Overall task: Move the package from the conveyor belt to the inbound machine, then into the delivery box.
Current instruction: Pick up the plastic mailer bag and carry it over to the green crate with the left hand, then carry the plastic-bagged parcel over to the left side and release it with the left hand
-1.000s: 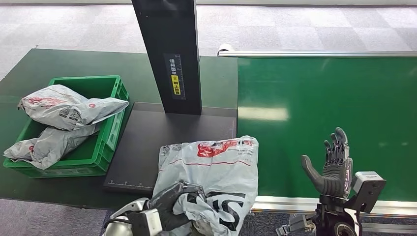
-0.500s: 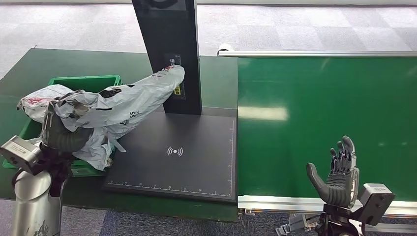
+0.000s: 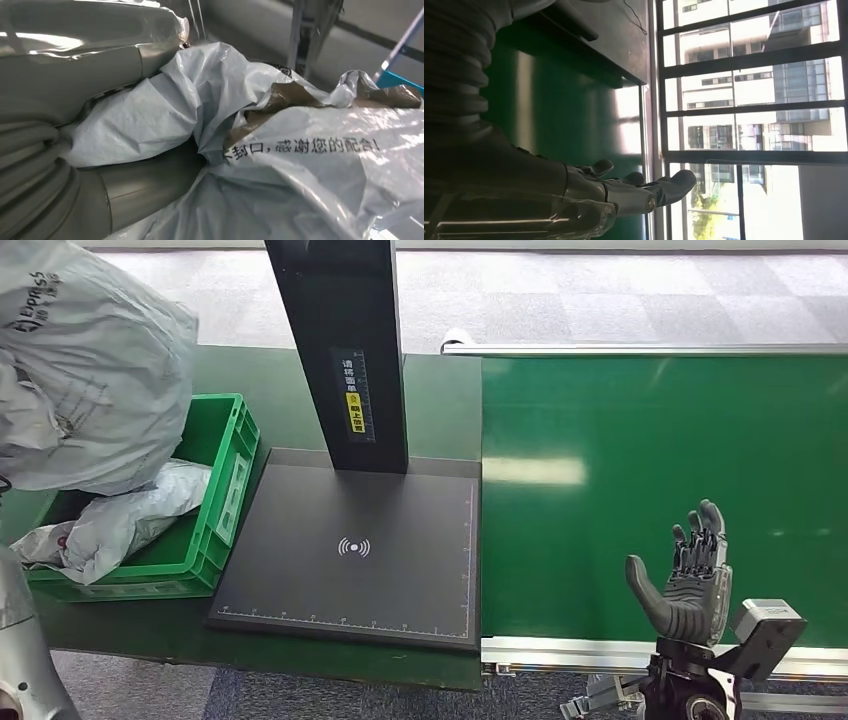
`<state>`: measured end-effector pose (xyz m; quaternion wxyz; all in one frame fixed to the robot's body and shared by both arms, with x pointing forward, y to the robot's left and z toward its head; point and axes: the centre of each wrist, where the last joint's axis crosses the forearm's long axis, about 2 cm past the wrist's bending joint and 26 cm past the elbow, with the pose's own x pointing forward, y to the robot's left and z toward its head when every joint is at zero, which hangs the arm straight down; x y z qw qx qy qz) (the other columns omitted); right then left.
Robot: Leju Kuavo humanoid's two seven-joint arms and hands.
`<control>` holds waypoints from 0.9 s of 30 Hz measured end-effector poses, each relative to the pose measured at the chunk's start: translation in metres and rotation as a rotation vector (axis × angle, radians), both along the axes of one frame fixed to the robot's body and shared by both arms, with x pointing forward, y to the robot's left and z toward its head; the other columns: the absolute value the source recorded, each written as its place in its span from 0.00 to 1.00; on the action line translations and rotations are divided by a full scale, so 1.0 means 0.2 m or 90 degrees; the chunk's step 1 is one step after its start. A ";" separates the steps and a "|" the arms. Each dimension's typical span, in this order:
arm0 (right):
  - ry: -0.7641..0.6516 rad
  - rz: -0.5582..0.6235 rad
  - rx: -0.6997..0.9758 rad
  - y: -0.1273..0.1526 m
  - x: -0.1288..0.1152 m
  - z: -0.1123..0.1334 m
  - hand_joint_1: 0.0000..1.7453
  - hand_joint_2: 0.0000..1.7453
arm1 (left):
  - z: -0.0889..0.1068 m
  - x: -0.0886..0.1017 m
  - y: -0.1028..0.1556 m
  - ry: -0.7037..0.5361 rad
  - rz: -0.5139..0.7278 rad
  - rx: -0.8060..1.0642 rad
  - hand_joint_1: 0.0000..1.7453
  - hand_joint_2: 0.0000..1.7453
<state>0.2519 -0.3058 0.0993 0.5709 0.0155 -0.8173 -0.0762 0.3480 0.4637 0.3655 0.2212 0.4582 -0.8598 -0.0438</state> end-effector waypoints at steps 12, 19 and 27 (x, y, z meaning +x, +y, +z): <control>-0.003 0.015 0.002 0.01 0.05 0.01 0.00 1.00 | 0.03 0.02 0.28 0.070 0.073 -0.012 1.00 1.00; 0.000 0.022 0.002 0.01 0.03 -0.02 0.00 1.00 | 0.08 -0.05 0.44 0.006 -0.129 -0.182 1.00 1.00; -0.003 0.026 0.007 0.01 0.04 -0.02 0.00 1.00 | -0.05 -0.07 0.39 0.059 0.051 -0.014 1.00 1.00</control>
